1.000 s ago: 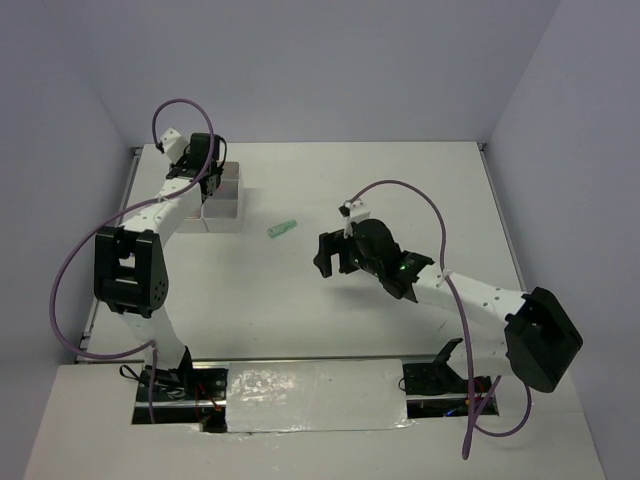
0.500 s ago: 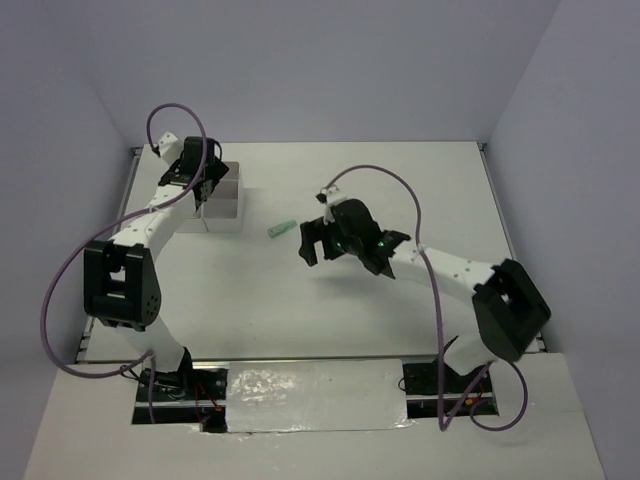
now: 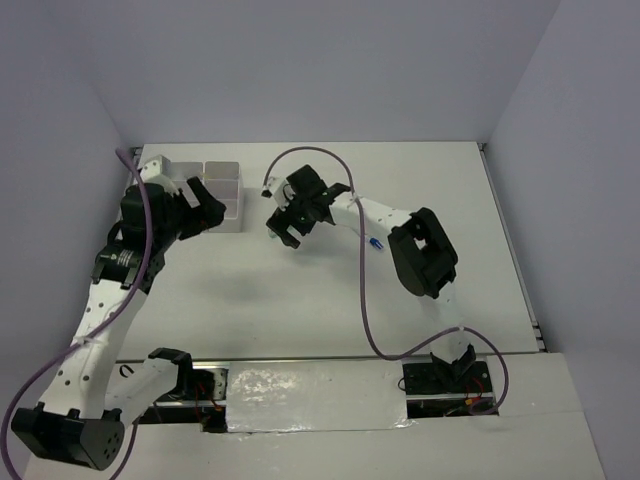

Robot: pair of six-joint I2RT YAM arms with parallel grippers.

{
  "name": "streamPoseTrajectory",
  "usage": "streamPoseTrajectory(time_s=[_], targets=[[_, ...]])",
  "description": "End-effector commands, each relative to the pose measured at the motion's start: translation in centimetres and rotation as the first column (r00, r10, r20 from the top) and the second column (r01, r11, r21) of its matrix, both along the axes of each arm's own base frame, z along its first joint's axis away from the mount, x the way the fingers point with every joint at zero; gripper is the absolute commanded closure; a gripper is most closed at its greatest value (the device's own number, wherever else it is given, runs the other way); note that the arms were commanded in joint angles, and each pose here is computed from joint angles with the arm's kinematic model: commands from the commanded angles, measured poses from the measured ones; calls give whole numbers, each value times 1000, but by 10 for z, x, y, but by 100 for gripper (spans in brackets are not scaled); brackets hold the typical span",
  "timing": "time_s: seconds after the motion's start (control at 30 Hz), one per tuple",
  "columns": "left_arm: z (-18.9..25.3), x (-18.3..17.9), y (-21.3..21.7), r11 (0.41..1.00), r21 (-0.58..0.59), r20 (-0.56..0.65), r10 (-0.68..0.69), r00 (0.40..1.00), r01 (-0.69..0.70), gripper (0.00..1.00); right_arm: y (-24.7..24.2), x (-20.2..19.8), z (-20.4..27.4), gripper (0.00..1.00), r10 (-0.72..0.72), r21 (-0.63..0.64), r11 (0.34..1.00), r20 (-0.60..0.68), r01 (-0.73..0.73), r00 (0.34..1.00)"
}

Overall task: Sort the stationery into containers
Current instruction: Pick up the stationery from the center of the board.

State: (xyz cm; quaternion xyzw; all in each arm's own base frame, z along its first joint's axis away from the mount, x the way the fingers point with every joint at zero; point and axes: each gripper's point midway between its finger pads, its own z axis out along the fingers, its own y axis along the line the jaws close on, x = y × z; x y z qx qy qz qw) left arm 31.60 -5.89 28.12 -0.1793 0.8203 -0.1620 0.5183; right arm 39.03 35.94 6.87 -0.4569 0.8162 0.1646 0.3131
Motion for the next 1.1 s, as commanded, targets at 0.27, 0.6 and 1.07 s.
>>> streamPoseTrajectory(time_s=[0.27,0.6,1.07], targets=[[-53,-40,-33,936,79,-109,-333,936,343,1,16,12,-18,4,402,-121,912,77,-392,912],[-68,-48,-26,939,93,-110,-322,941,332,1,19,46,-16,4,395,-74,918,133,-388,909],[-69,-50,-28,933,92,-114,-337,935,348,1,23,42,-20,4,458,-44,889,28,-456,889]])
